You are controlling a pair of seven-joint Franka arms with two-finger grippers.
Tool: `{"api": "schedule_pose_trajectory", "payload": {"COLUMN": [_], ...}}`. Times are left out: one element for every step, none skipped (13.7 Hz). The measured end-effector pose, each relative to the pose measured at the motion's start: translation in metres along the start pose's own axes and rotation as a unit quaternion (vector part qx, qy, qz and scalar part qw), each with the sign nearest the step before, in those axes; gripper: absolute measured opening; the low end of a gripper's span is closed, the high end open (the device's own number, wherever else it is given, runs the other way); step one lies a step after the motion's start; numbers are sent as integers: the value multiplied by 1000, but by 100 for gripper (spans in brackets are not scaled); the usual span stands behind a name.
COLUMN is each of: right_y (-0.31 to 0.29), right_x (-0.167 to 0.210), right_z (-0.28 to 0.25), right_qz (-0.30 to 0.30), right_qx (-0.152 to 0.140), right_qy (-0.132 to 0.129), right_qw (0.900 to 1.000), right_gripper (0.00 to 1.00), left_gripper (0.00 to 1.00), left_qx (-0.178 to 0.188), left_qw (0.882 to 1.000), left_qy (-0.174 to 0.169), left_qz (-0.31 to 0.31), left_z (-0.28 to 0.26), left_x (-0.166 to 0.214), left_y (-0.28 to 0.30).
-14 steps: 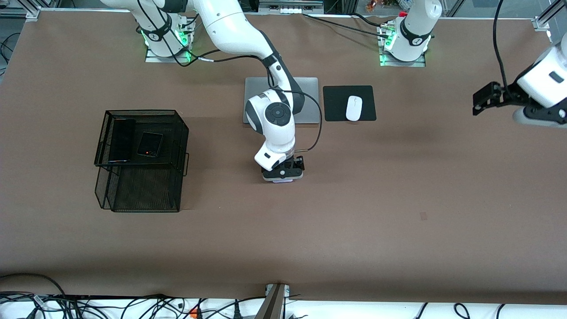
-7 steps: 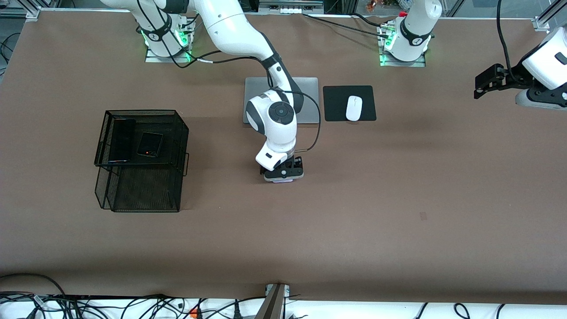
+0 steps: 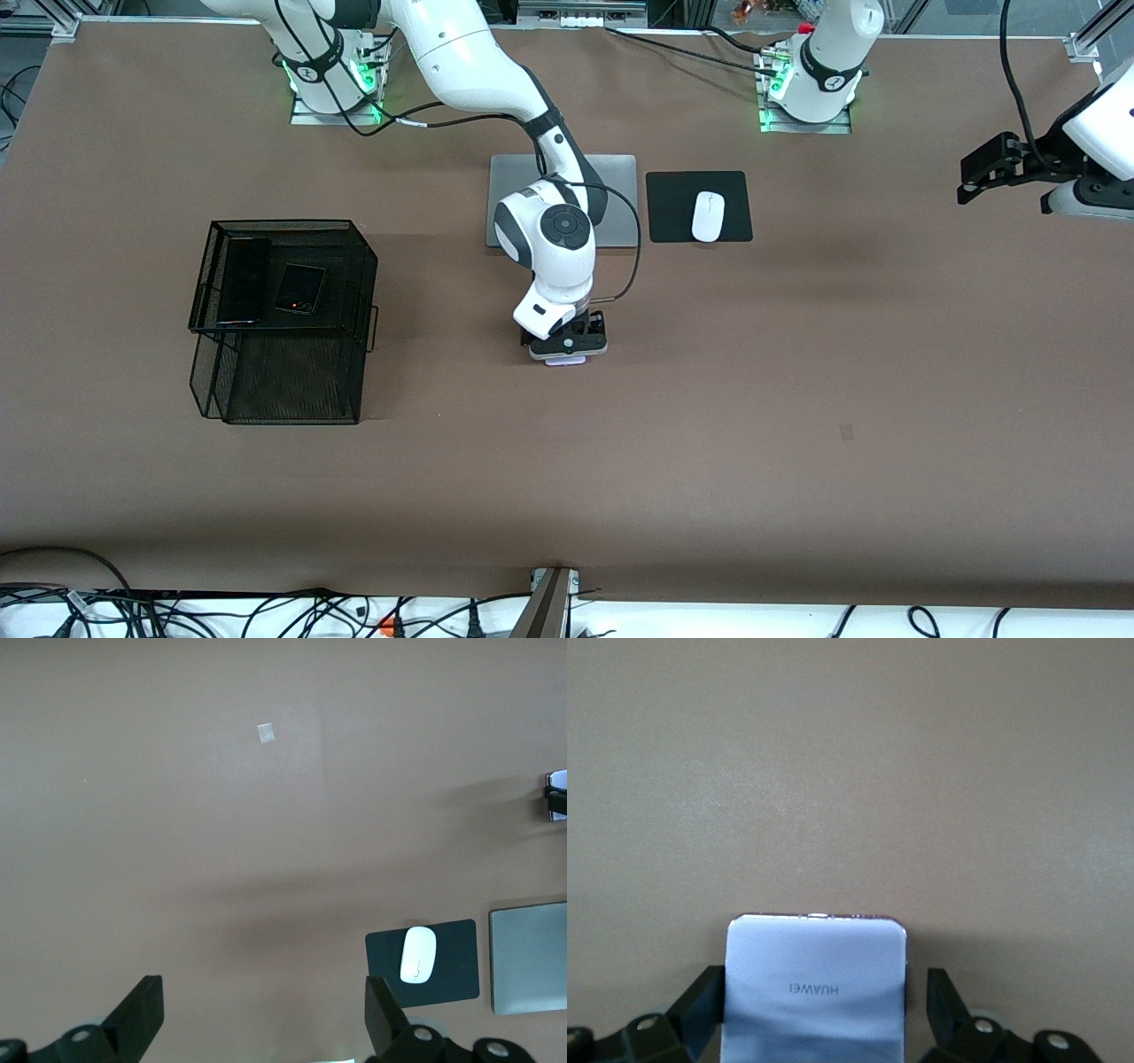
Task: Place phones with both arms
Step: 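Carry the white phone with the right gripper to the mesh basket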
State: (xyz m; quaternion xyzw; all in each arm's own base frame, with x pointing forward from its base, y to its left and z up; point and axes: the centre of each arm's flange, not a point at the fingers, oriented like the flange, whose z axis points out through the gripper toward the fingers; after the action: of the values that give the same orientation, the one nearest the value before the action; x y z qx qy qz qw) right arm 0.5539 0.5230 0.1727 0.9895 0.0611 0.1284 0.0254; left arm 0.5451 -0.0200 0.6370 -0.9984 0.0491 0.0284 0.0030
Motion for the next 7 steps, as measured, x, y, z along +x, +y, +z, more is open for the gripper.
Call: {"api": "schedule_pose_trajectory", "payload": {"right_y": [0, 0, -1, -1, -1, -1, 0], "right_x": [0, 0, 1, 1, 1, 2, 3], "right_z": [1, 1, 1, 0, 0, 0, 0], "right_qz": [0, -1, -1, 1, 1, 1, 2], "right_qx": [0, 1, 3, 4, 5, 5, 5], "right_qy": [2, 4, 8, 11, 12, 12, 13], "right_qw": [1000, 1000, 1000, 1000, 1000, 1000, 1000], "right_gripper": [100, 98, 96, 84, 83, 83, 83], "left_gripper": [100, 100, 100, 100, 100, 100, 100], "left_qx": [0, 0, 1, 1, 1, 1, 1], "left_qw": [1000, 1000, 1000, 1000, 1000, 1000, 1000], "left_qy": [3, 7, 11, 14, 15, 15, 15], "left_qz": [-2, -6, -10, -13, -16, -17, -18], "left_z": [-1, -1, -2, -3, -3, -3, -3], "left_x": [1, 1, 2, 3, 3, 3, 3], "left_y": [-1, -2, -2, -1, -1, 0, 0]}}
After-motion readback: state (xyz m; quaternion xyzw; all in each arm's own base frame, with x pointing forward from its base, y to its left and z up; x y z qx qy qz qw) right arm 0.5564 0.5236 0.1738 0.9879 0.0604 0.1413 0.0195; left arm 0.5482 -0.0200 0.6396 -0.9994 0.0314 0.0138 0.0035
